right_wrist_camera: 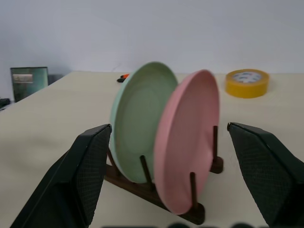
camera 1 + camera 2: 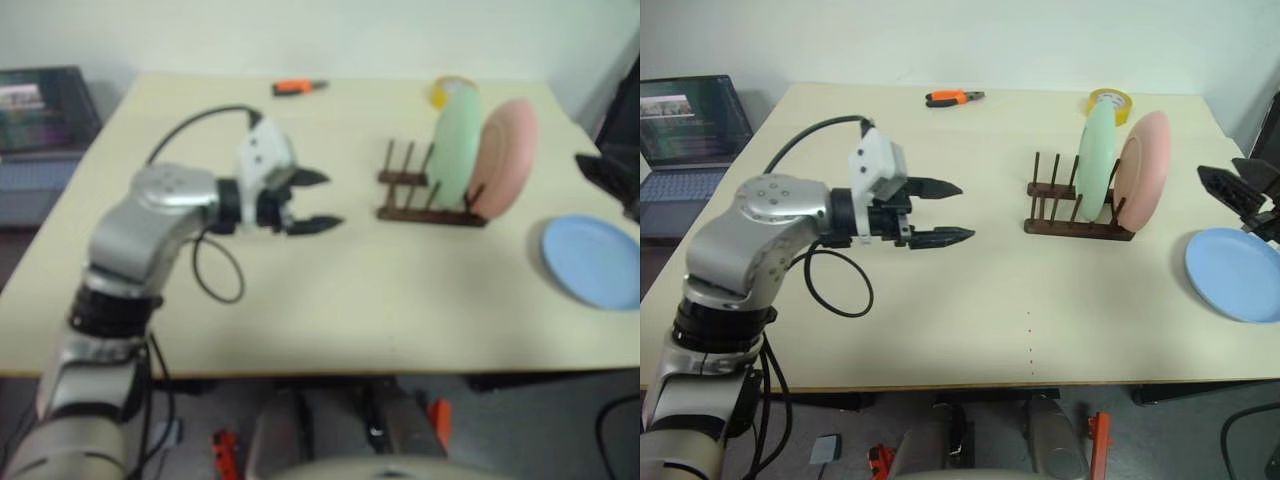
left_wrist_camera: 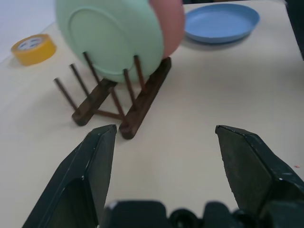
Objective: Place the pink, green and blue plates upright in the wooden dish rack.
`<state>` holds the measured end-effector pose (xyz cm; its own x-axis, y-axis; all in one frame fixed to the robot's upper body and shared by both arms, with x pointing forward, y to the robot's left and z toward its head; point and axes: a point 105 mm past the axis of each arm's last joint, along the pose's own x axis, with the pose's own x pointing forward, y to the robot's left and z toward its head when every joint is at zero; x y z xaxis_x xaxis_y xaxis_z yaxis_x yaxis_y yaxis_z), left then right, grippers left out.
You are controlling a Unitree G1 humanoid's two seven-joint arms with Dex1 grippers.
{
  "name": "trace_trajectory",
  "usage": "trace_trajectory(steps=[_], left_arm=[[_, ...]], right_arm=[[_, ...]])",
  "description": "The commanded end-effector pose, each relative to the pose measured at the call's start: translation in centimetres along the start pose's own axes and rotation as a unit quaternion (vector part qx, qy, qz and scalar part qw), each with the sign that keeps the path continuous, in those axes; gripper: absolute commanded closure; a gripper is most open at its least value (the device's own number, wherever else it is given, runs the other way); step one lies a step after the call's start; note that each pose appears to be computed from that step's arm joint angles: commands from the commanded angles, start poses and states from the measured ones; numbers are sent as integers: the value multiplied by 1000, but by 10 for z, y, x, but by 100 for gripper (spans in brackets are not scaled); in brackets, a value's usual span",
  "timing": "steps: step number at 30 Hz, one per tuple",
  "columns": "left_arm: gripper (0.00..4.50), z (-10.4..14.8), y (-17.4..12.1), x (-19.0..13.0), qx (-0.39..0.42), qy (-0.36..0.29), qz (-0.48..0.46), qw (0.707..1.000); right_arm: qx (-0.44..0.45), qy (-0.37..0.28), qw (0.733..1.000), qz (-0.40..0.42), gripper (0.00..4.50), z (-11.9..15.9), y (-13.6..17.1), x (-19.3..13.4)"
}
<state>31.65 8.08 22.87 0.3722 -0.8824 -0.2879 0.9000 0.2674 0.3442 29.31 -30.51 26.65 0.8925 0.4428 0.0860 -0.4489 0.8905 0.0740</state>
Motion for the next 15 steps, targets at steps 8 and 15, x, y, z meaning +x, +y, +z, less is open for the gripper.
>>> trace_trajectory(steps=[8, 15], left_arm=[[83, 13, -1, 21, 49, -12, -38, 998], [83, 22, -11, 50, 78, -9, -56, 995]], right_arm=[[-46, 36, 998, 13, 25, 17, -13, -15], [-34, 148, 987, -45, 25, -33, -48, -48]])
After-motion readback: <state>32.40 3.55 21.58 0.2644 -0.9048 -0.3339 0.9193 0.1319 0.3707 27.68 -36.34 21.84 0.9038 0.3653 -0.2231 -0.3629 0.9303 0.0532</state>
